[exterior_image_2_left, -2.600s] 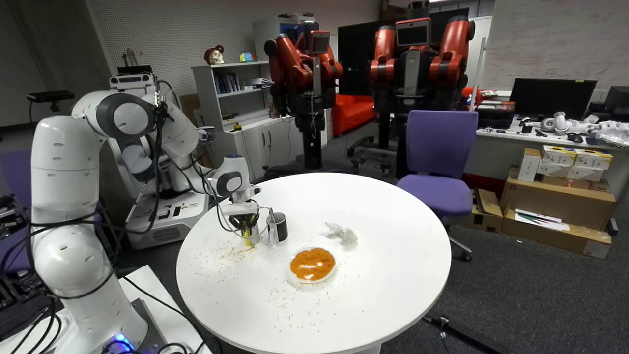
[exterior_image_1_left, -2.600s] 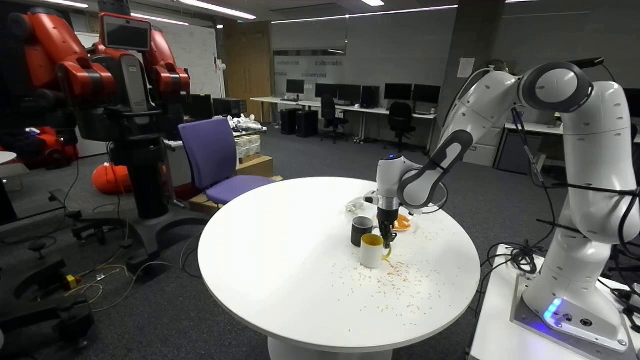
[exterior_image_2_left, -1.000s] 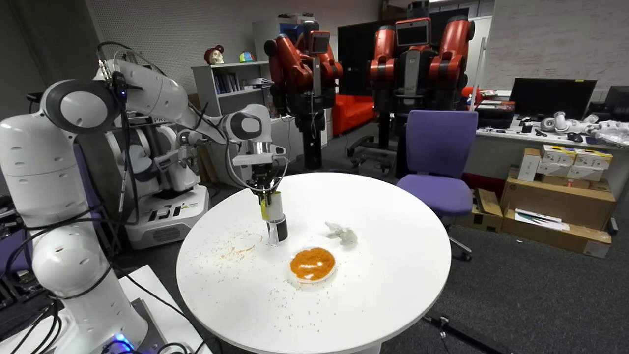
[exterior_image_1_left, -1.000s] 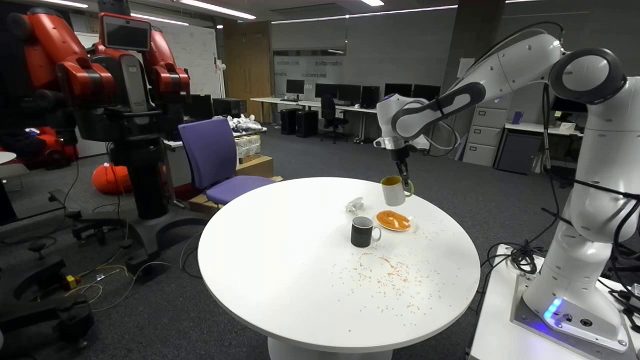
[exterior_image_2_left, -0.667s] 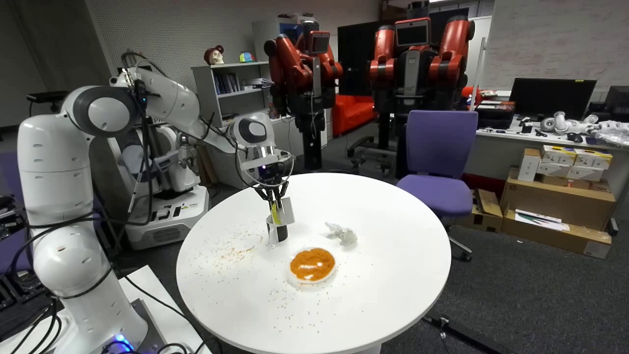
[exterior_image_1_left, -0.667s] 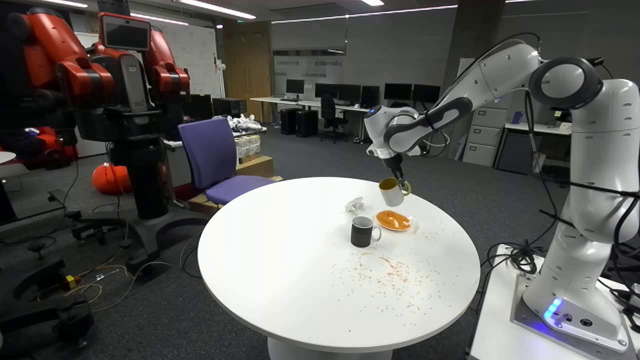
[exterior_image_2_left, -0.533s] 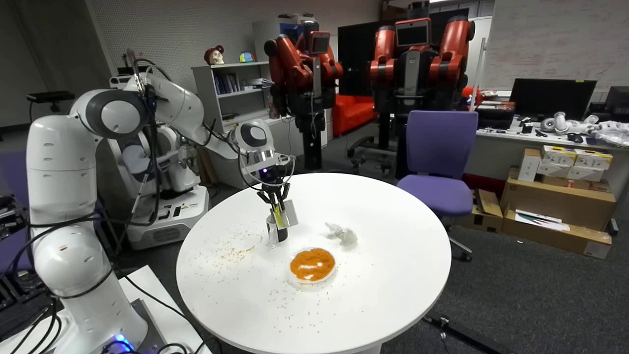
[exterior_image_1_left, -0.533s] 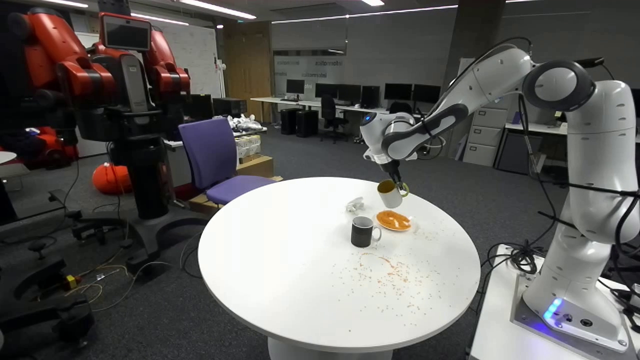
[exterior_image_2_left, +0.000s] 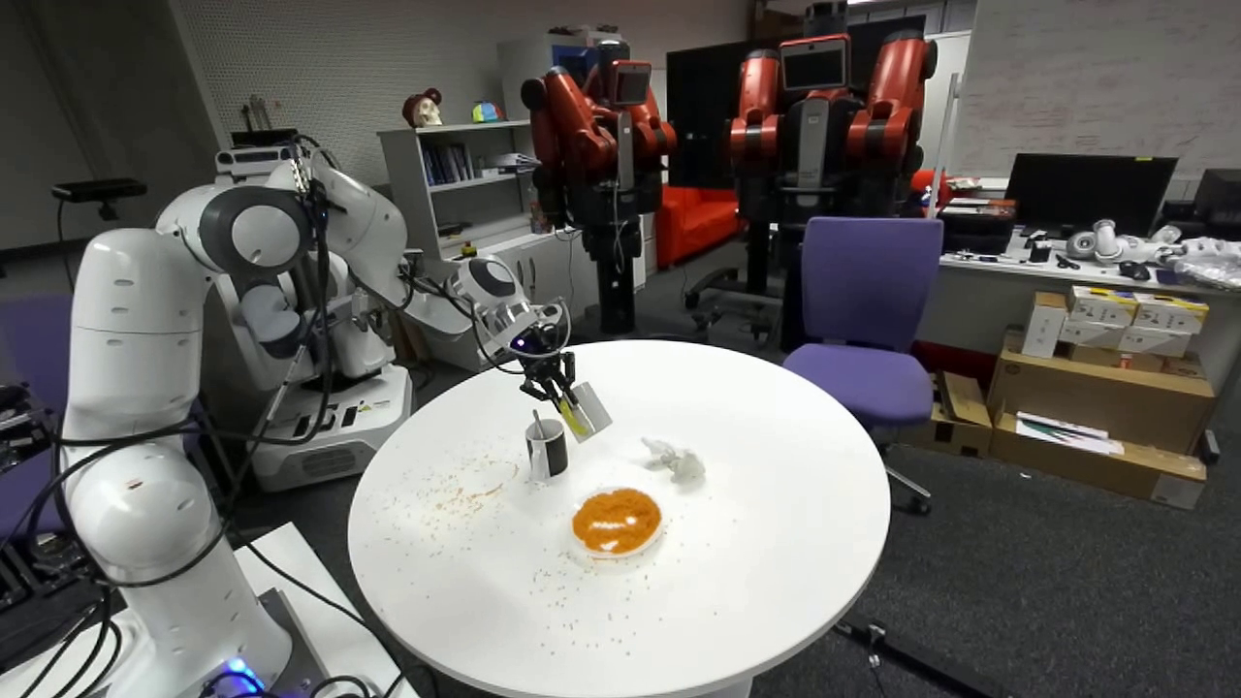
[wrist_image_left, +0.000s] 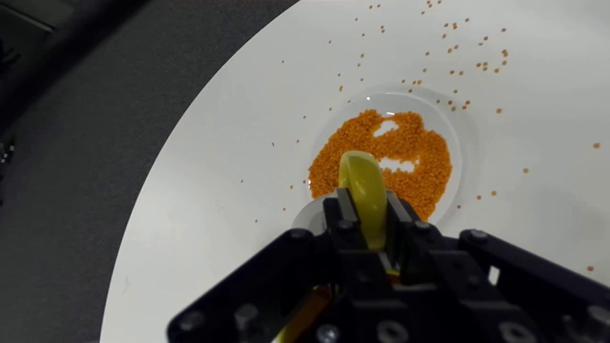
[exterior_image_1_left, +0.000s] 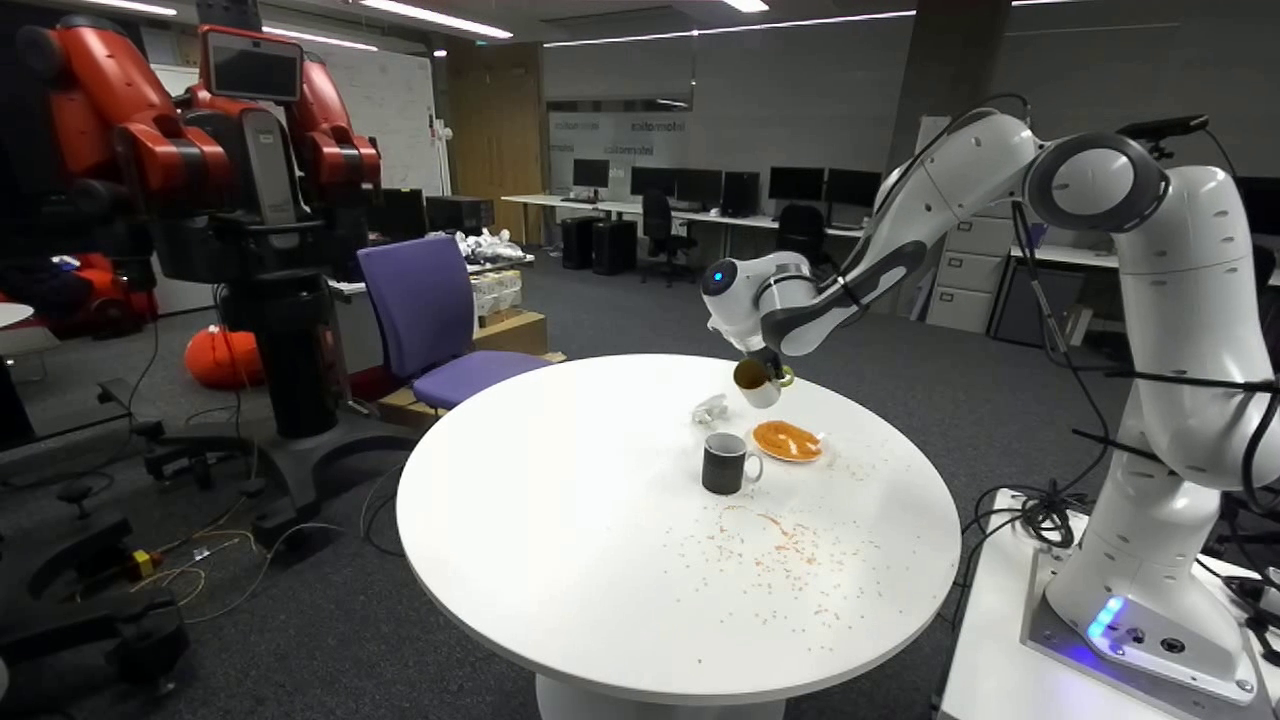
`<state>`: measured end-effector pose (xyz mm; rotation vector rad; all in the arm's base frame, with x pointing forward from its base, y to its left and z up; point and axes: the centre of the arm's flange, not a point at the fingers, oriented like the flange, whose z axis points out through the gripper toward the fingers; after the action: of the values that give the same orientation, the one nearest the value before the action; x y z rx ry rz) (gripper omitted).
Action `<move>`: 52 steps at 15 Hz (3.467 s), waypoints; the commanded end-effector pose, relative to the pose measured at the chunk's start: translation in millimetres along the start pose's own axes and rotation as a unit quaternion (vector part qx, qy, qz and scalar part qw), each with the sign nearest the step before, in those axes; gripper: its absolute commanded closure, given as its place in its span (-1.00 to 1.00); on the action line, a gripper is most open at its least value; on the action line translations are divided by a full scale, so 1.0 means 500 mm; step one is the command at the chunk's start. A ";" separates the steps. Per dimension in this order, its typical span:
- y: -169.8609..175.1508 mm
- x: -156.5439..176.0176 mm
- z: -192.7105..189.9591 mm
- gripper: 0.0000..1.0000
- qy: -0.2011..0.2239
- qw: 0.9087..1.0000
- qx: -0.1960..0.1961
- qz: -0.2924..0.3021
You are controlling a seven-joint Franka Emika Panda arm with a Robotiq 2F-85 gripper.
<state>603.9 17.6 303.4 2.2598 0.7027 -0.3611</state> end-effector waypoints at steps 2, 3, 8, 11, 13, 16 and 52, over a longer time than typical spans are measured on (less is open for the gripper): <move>-0.011 -0.002 0.004 0.91 0.059 0.997 0.004 0.056; -0.017 0.000 0.006 0.91 0.080 0.995 0.019 0.064; -0.018 0.005 0.009 0.91 0.171 0.982 0.030 0.075; 0.002 -0.008 0.012 0.91 0.191 0.979 0.025 0.062; -0.014 0.038 0.027 0.64 0.174 0.982 0.036 0.065; -0.014 0.034 0.034 0.64 0.175 0.982 0.038 0.061; -0.146 0.077 -0.095 0.91 -0.098 0.976 -0.130 -0.146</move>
<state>581.3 108.6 264.3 1.9123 0.9101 -0.5438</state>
